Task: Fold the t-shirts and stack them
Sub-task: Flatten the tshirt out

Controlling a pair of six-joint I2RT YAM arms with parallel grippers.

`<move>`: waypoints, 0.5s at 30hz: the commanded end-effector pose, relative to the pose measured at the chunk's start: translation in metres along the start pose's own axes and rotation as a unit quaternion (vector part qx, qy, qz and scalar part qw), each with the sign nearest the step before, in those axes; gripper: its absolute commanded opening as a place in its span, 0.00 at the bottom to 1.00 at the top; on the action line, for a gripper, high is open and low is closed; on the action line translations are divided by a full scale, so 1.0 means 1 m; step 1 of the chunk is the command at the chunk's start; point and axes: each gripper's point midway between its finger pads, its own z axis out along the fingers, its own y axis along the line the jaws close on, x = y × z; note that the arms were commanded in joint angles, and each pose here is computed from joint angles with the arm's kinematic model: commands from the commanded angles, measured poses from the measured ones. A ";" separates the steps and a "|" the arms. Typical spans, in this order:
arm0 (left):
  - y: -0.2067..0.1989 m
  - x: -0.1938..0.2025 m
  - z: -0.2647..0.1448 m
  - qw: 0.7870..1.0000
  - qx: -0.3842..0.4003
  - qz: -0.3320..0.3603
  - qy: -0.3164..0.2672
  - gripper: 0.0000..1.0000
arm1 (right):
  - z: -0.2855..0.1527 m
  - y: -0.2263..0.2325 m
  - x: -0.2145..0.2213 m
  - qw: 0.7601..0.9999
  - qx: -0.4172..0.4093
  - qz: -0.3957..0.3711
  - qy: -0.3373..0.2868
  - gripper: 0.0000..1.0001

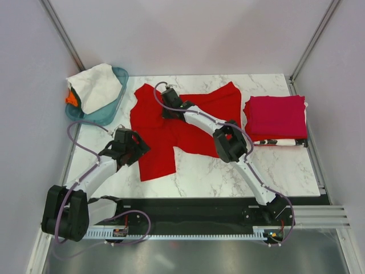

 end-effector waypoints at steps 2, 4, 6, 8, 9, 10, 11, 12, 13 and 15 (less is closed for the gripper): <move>0.006 0.005 0.005 1.000 -0.013 -0.006 0.012 0.82 | 0.031 -0.032 0.013 0.999 0.018 0.028 0.035 0.04; 0.007 0.008 0.003 1.000 -0.014 -0.005 0.016 0.82 | 0.020 -0.031 -0.005 0.999 0.007 0.036 0.027 0.25; 0.010 0.011 0.001 1.000 -0.015 -0.006 0.019 0.81 | 0.010 -0.029 -0.020 0.999 -0.006 0.034 0.015 0.35; 0.016 0.015 0.000 1.000 -0.020 -0.012 0.020 0.80 | -0.010 -0.020 -0.034 0.999 -0.025 0.026 -0.001 0.45; 0.022 0.019 -0.002 0.999 -0.032 -0.017 0.024 0.79 | -0.015 -0.018 -0.036 0.999 -0.034 0.017 -0.005 0.48; 0.025 0.019 -0.005 0.999 -0.037 -0.023 0.021 0.79 | -0.026 -0.017 -0.041 0.999 -0.041 0.013 -0.009 0.51; 0.030 0.021 -0.006 0.998 -0.048 -0.030 0.020 0.79 | -0.031 -0.013 -0.045 0.999 -0.050 0.009 -0.013 0.51; 0.034 0.024 -0.008 0.998 -0.054 -0.031 0.025 0.79 | -0.035 -0.010 -0.048 0.998 -0.060 0.001 -0.014 0.51; 0.034 0.024 -0.009 0.998 -0.052 -0.033 0.023 0.79 | -0.043 -0.007 -0.054 0.998 -0.063 -0.003 -0.019 0.51; 0.039 0.029 -0.009 0.997 -0.056 -0.033 0.028 0.78 | -0.054 0.002 -0.058 0.996 -0.088 -0.007 -0.021 0.52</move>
